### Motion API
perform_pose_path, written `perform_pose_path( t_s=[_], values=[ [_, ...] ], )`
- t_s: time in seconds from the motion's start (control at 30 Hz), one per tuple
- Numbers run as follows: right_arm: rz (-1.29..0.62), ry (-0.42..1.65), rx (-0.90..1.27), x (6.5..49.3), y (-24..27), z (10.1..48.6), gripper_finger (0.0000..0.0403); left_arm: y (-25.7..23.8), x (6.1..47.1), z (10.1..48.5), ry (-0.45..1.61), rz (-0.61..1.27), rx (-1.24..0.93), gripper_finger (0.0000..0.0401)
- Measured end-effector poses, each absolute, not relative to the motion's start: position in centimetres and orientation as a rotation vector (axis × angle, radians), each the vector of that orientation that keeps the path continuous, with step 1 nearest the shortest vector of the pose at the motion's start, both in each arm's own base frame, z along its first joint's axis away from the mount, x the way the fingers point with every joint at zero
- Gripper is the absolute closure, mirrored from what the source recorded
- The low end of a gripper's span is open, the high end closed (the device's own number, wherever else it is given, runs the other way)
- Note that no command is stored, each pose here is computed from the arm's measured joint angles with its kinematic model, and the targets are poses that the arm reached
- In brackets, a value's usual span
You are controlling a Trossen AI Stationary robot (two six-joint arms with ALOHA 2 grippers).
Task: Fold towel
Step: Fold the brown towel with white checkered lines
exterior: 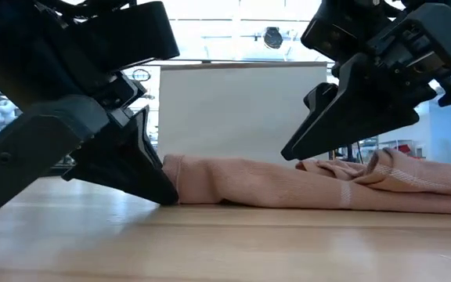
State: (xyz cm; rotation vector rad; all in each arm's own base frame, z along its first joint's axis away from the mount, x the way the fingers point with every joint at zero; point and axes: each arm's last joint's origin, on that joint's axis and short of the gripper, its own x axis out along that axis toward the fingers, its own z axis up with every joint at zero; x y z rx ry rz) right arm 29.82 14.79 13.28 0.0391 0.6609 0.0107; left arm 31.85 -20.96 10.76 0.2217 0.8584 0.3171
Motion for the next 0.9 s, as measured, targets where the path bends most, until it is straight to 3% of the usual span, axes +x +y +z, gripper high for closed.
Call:
perform_pose_path(
  t_s=[0.4,0.9],
  values=[
    [0.005,0.675,0.074,28.4,14.8,15.7,0.0202,-21.7,31.5,10.8,0.85,0.287,0.234,0.0399],
    [-0.093,0.934,0.107,23.8,14.3,17.2,0.0202,-22.1,31.3,10.8,0.828,0.28,0.268,0.04]
  ],
)
